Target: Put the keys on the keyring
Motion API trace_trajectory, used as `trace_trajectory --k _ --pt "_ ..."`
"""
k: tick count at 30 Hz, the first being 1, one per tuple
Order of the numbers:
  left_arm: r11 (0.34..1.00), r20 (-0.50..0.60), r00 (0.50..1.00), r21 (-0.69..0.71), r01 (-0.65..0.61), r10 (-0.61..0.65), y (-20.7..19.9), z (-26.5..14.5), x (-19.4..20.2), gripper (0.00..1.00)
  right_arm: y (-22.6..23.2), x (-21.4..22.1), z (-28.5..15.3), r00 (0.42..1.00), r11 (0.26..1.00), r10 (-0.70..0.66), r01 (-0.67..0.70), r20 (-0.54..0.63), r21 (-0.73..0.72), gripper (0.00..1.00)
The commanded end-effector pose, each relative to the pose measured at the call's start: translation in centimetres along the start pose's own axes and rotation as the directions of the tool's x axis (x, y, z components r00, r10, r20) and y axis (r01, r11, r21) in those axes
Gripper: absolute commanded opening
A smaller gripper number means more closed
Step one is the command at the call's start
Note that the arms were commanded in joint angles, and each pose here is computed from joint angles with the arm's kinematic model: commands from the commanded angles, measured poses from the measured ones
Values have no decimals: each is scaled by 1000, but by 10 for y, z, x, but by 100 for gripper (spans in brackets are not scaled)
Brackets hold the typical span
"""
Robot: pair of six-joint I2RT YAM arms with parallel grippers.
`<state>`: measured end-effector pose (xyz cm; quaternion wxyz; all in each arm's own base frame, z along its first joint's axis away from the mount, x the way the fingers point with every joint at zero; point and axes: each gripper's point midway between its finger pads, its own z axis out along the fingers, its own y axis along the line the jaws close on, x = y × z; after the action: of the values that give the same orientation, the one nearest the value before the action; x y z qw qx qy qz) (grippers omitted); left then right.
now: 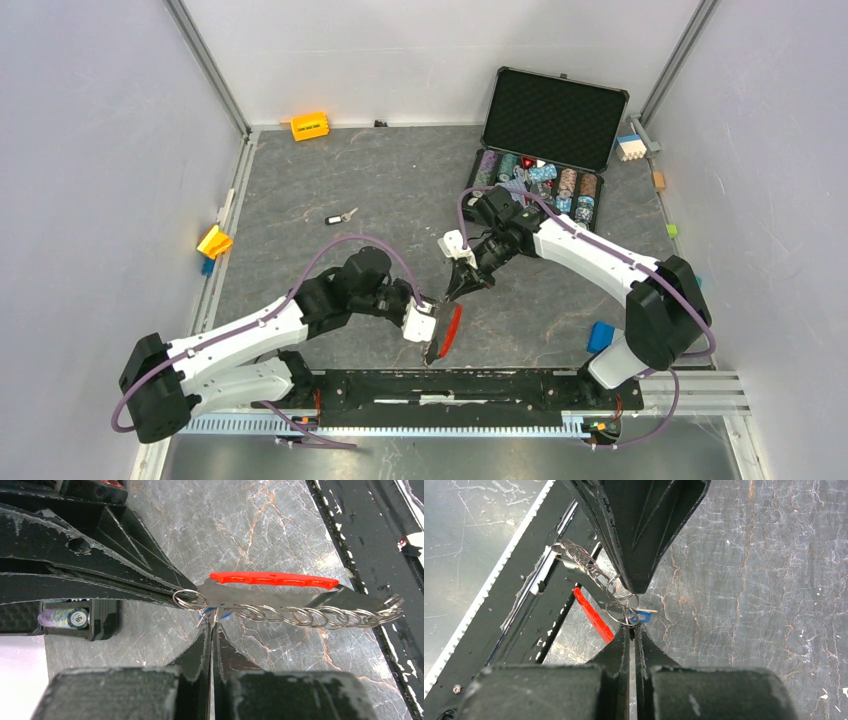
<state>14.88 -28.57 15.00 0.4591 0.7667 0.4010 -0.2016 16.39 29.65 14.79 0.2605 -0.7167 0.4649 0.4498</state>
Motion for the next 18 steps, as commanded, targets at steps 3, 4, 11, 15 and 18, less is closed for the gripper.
trace_trajectory --k 3,4,11,15,18 --pt "995 81 996 -102 -15 23 28 -3 -24 2 3 -18 0 998 999 -36 38 53 -31 0" --pt "995 85 996 -97 -9 17 28 -4 -25 2 1 -16 0 998 999 -32 33 47 -22 0" --pt "997 114 993 -70 18 -10 23 -11 -31 2 -7 -12 -1 999 1000 -23 22 26 19 0" --pt "997 122 992 -66 29 -21 22 -16 -32 2 -9 -11 -2 1000 999 -19 19 18 31 0" --pt "999 130 991 -41 32 -26 16 -15 -32 2 -9 -14 -2 999 999 -22 21 27 31 0"
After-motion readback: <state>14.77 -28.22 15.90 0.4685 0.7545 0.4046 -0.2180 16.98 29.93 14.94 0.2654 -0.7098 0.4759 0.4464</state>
